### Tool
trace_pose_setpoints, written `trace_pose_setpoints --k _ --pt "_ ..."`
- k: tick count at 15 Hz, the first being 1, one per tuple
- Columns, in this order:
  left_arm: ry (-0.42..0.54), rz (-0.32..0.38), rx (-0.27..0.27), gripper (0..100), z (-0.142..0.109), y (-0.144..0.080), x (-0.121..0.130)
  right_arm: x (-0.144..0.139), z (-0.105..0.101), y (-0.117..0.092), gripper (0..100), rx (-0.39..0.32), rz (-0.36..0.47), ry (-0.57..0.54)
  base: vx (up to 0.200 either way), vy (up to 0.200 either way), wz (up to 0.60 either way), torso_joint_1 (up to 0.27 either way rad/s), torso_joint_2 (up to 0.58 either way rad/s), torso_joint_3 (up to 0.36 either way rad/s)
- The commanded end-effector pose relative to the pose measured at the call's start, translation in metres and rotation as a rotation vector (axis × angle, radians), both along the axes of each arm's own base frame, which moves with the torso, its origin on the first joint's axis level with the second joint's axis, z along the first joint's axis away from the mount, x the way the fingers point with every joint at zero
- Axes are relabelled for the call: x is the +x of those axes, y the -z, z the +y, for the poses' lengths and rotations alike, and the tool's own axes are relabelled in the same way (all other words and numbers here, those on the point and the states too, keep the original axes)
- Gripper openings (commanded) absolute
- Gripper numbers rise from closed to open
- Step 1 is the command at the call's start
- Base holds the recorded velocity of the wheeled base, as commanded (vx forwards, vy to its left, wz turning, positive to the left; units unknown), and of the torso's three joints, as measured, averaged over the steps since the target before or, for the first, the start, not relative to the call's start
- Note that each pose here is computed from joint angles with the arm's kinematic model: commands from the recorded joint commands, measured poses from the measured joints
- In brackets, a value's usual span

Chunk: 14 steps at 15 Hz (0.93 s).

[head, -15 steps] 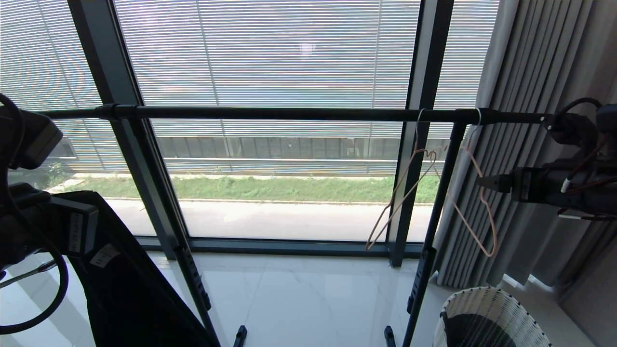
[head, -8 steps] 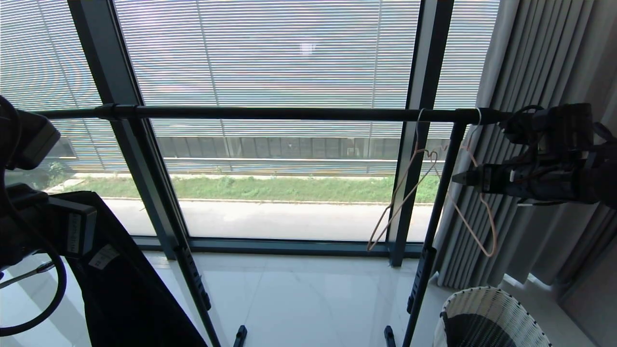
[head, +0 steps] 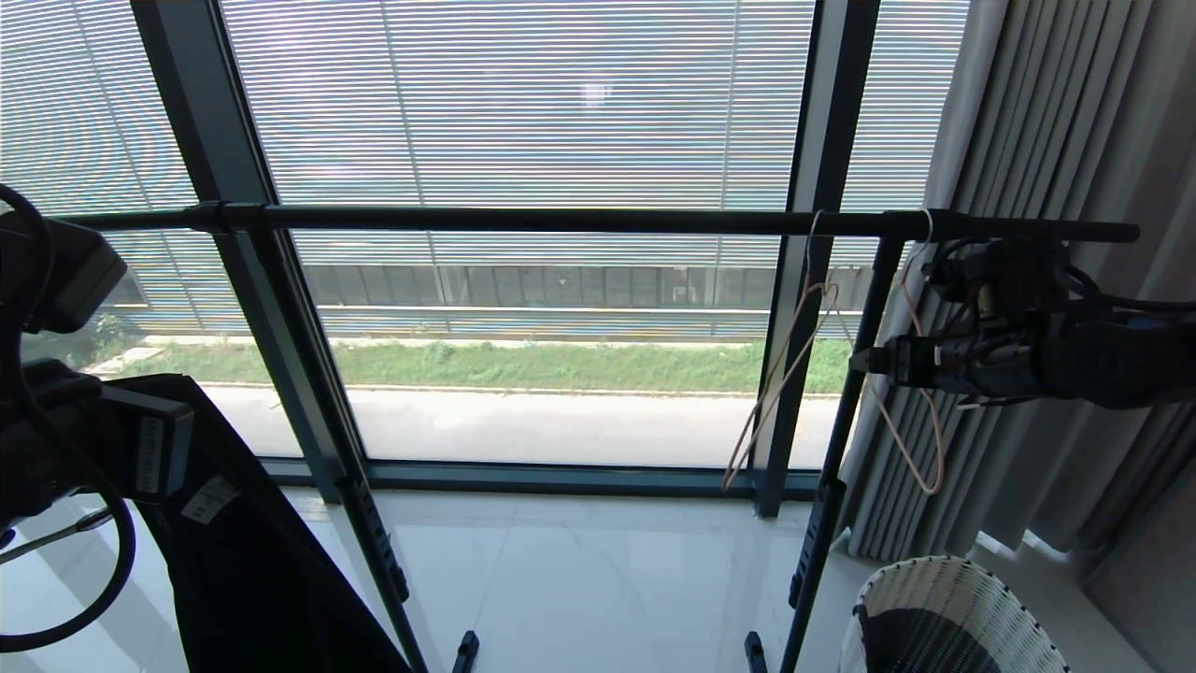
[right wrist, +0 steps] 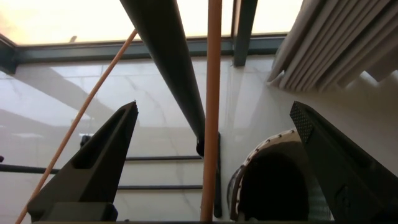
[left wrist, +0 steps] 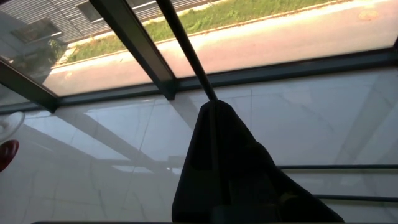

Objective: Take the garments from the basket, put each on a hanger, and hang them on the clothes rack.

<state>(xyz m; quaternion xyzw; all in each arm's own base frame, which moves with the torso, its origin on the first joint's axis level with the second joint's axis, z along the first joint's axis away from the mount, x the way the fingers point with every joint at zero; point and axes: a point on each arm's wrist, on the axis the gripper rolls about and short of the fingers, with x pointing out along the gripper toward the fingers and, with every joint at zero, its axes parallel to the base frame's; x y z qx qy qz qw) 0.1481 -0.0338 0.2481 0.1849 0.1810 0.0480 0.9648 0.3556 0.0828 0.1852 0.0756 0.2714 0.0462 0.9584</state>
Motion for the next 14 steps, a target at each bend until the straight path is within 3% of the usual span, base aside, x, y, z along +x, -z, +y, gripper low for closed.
trace_pose_setpoints --k 1,9,14 --pt "0.0 0.009 0.003 0 -0.001 0.001 0.002 0.001 0.001 0.002 100 0.0 0.003 -0.003 0.0 0.0 0.0 0.0 0.0 0.0" --pt "0.0 0.007 0.002 0 -0.001 0.001 0.002 -0.005 0.001 -0.003 100 -0.003 -0.002 -0.007 0.0 0.0 0.0 0.0 0.0 0.0" --pt "0.0 0.006 0.002 0 -0.001 0.0 0.002 -0.026 0.009 -0.002 100 -0.009 0.024 -0.039 0.0 0.0 0.0 0.0 0.0 0.0"
